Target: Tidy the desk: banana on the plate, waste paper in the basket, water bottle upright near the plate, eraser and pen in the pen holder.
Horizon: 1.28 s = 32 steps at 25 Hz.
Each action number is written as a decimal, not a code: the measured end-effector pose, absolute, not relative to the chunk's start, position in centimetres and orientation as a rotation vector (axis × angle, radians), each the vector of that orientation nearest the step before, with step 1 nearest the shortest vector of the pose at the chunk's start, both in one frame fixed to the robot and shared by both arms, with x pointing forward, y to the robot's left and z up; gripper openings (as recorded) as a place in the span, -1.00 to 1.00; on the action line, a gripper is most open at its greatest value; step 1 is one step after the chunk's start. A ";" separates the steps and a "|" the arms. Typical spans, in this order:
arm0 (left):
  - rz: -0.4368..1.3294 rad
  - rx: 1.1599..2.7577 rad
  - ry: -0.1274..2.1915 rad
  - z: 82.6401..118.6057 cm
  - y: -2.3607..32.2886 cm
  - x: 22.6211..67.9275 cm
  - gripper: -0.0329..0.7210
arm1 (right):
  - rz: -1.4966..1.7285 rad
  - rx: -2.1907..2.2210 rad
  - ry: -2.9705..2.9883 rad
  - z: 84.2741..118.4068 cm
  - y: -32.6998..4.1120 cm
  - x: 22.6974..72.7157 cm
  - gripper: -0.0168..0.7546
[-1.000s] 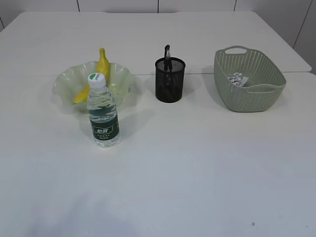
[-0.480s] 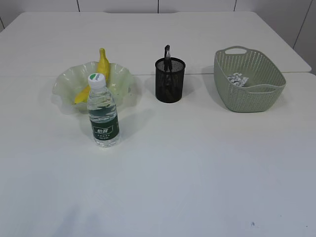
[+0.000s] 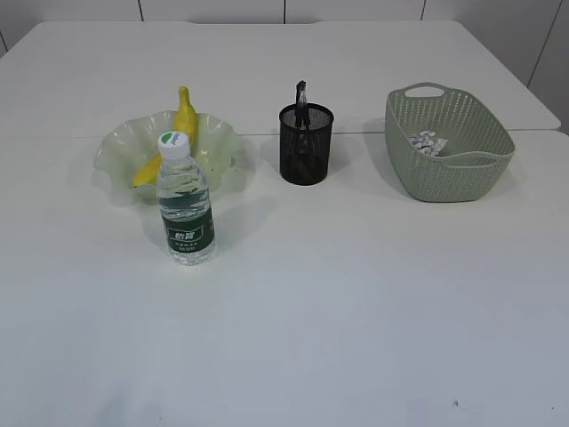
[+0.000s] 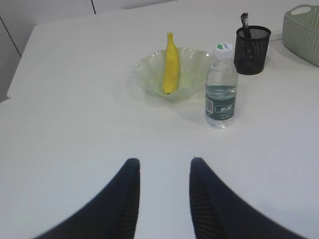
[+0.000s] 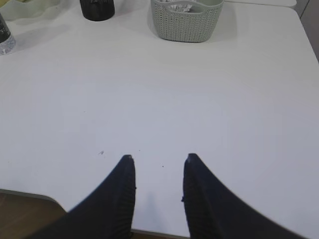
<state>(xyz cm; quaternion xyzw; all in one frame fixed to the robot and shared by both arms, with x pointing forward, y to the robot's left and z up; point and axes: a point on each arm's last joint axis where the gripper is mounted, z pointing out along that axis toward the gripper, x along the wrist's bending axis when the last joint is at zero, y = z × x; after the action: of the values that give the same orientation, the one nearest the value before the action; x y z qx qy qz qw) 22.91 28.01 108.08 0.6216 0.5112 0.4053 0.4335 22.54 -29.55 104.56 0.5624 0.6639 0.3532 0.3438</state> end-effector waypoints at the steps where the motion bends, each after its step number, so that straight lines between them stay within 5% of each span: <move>1: 1.001 1.559 1.279 108.0 28.0 22.9 -0.29 | 0.918 1.461 1.725 104.6 -29.6 22.5 -0.32; 32: 0.918 1.679 1.429 105.6 28.5 23.0 -0.29 | 0.918 1.461 1.725 104.6 -29.6 22.5 -0.32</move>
<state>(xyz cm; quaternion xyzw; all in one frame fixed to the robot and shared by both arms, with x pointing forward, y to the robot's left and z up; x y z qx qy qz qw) 23.00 28.47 105.61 0.6537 0.5563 0.3576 0.3678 22.54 -29.55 104.56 0.5624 0.6639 0.3532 0.3438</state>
